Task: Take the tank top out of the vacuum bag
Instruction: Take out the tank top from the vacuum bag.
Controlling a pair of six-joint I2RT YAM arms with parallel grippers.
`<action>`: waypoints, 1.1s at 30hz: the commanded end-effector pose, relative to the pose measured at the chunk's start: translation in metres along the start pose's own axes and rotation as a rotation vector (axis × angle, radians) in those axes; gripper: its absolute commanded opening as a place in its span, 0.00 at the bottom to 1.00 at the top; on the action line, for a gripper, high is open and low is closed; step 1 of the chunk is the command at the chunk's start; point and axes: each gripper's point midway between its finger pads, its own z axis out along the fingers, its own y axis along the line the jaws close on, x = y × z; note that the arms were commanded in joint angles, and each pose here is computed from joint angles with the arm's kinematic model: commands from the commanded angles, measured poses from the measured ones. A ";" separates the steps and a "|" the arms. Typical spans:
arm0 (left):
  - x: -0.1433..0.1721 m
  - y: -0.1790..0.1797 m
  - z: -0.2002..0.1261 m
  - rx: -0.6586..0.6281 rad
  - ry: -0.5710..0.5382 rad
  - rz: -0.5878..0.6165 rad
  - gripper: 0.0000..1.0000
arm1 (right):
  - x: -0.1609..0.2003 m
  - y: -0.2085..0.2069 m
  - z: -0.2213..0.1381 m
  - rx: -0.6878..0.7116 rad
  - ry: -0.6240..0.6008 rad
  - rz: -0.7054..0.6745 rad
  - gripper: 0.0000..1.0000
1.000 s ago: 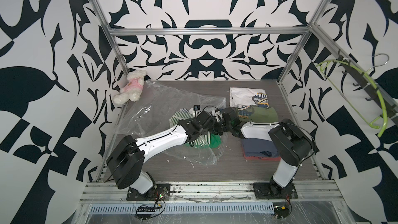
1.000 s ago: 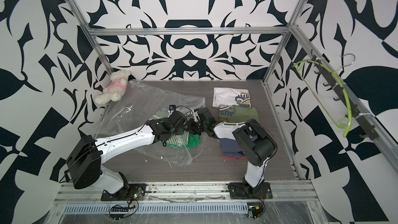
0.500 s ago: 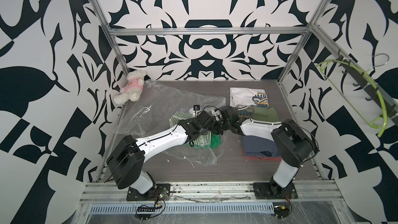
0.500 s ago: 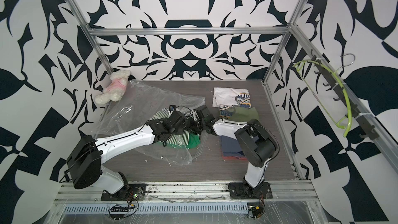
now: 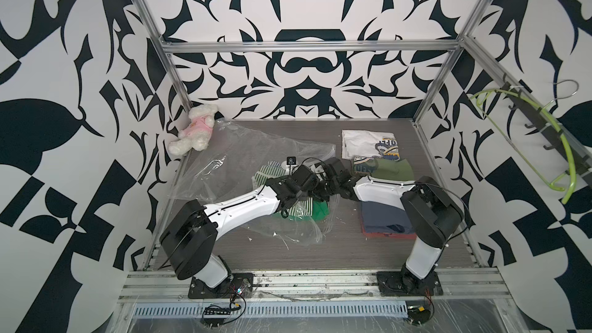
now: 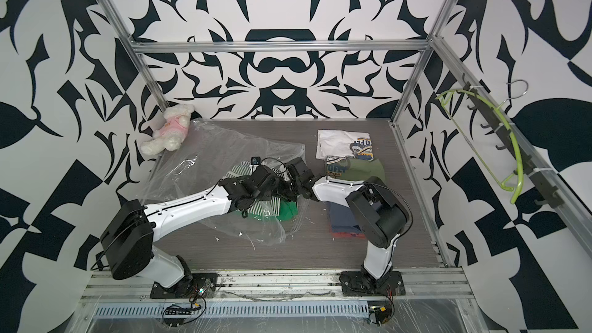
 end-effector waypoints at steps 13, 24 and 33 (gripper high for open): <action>0.006 0.011 0.005 -0.045 0.024 -0.005 0.00 | -0.011 0.025 -0.021 0.015 -0.051 -0.141 0.00; 0.010 0.031 0.014 -0.114 0.072 -0.070 0.00 | -0.017 0.020 -0.100 0.208 -0.103 -0.281 0.00; 0.009 0.033 0.016 -0.130 0.084 -0.080 0.00 | -0.031 0.000 -0.135 0.275 -0.117 -0.247 0.00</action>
